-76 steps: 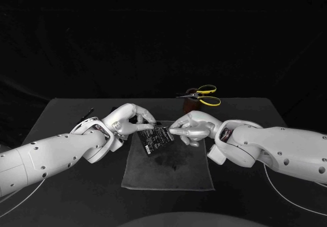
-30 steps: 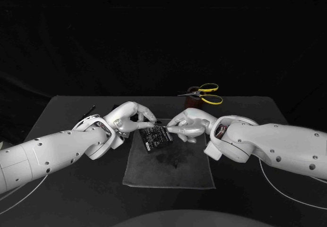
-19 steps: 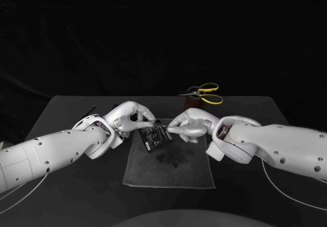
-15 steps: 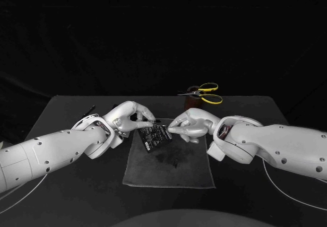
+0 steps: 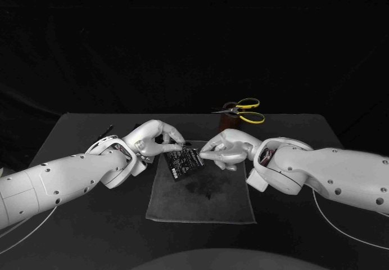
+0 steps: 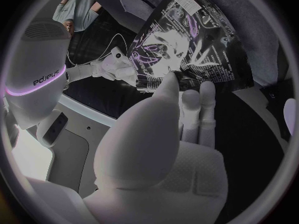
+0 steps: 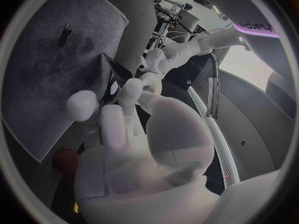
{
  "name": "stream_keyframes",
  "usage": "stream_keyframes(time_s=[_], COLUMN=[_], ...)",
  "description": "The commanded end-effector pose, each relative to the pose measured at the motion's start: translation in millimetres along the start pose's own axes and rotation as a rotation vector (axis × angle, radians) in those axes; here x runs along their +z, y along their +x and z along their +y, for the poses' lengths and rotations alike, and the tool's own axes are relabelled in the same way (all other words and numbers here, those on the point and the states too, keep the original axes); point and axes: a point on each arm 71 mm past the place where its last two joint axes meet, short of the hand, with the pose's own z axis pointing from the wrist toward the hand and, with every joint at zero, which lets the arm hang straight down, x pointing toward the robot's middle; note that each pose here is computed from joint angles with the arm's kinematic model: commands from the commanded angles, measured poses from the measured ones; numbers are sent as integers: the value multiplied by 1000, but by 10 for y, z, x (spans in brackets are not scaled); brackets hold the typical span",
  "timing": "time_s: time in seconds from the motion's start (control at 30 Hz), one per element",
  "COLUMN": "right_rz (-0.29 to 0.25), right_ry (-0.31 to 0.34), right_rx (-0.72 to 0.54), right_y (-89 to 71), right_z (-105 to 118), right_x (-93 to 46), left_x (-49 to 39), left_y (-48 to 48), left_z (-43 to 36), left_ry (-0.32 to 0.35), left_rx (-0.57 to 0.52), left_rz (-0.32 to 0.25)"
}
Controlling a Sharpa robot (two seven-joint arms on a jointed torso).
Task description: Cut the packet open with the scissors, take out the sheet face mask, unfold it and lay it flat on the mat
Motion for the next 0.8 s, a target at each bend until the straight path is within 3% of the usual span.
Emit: stream_keyframes(time_s=[0.03, 0.8], right_rz=[19, -3], right_ry=[2, -3], right_rx=[-10, -85], right_y=[14, 42], right_z=[4, 48], right_x=[12, 79], left_x=[13, 27], left_y=[14, 32], left_z=[-13, -27], left_ry=[3, -2], left_rx=[-16, -28], left_rz=[8, 12])
